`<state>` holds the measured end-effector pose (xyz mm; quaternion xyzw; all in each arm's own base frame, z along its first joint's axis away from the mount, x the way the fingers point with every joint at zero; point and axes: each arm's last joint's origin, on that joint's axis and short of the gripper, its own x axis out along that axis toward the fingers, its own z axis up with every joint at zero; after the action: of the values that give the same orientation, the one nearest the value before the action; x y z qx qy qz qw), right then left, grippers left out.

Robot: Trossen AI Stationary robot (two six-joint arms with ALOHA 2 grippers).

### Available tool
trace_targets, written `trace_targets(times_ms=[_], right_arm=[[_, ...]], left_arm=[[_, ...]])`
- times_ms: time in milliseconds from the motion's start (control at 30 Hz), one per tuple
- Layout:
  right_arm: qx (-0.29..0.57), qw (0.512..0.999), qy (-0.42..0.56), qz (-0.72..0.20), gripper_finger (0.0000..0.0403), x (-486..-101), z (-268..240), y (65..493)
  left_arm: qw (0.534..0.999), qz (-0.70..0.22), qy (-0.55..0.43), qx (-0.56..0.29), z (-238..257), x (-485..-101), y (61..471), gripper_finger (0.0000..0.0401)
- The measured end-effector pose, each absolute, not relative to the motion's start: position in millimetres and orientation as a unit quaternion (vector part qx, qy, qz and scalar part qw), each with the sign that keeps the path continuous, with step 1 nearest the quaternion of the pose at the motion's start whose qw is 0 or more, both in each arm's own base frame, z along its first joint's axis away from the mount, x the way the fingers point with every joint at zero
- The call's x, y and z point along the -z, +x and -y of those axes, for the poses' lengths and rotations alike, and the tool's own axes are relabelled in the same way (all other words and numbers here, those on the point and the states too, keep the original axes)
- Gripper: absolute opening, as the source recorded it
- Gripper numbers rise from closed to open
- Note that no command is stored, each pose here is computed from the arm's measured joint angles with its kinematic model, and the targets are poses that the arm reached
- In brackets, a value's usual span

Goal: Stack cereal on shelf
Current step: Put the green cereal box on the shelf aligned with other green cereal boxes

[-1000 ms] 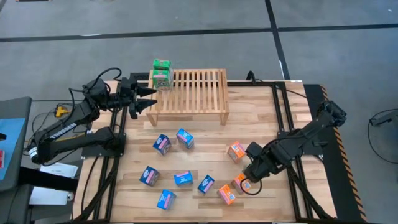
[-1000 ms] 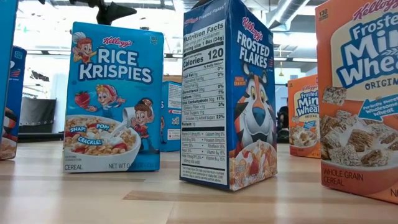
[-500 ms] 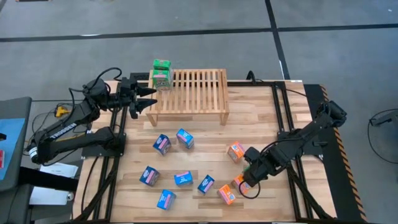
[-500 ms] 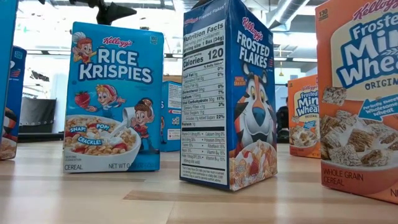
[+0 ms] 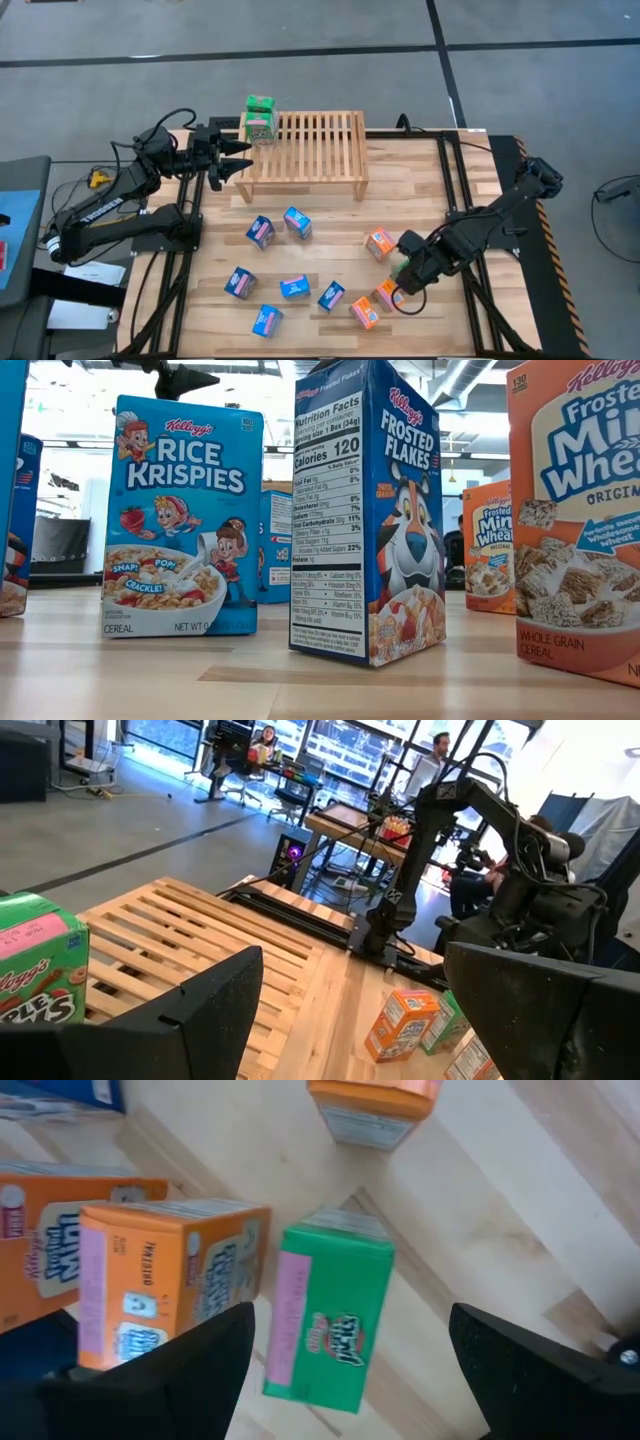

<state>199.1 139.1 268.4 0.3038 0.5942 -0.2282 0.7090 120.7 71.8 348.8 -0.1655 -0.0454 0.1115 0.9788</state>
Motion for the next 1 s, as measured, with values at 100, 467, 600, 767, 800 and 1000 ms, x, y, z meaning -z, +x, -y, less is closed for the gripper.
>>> trace_targets(times_ms=[100, 467, 600, 767, 800, 1000], right_arm=[[0.230, 0.707, 0.296, -0.600, 0.0358, -263, -144, 201], [0.243, 0.691, 0.261, -0.629, 0.0342, -241, -152, 213], [0.245, 0.688, 0.259, -0.633, 0.0314, -238, -151, 211], [0.241, 0.686, 0.253, -0.638, 0.0295, -236, -150, 211], [0.242, 0.686, 0.253, -0.638, 0.0290, -236, -149, 212], [0.242, 0.684, 0.257, -0.639, 0.0251, -239, -146, 213]], left_arm=[[0.979, 0.046, -0.165, -0.113, -72, -349, 121, 0.0302], [0.977, 0.048, -0.165, -0.123, -72, -349, 121, 0.0302], [0.977, 0.048, -0.165, -0.123, -72, -349, 121, 0.0302], [0.977, 0.048, -0.166, -0.123, -72, -349, 121, 0.0302], [0.977, 0.048, -0.166, -0.123, -72, -349, 121, 0.0302], [0.977, 0.043, -0.168, -0.124, -73, -348, 121, 0.0302]])
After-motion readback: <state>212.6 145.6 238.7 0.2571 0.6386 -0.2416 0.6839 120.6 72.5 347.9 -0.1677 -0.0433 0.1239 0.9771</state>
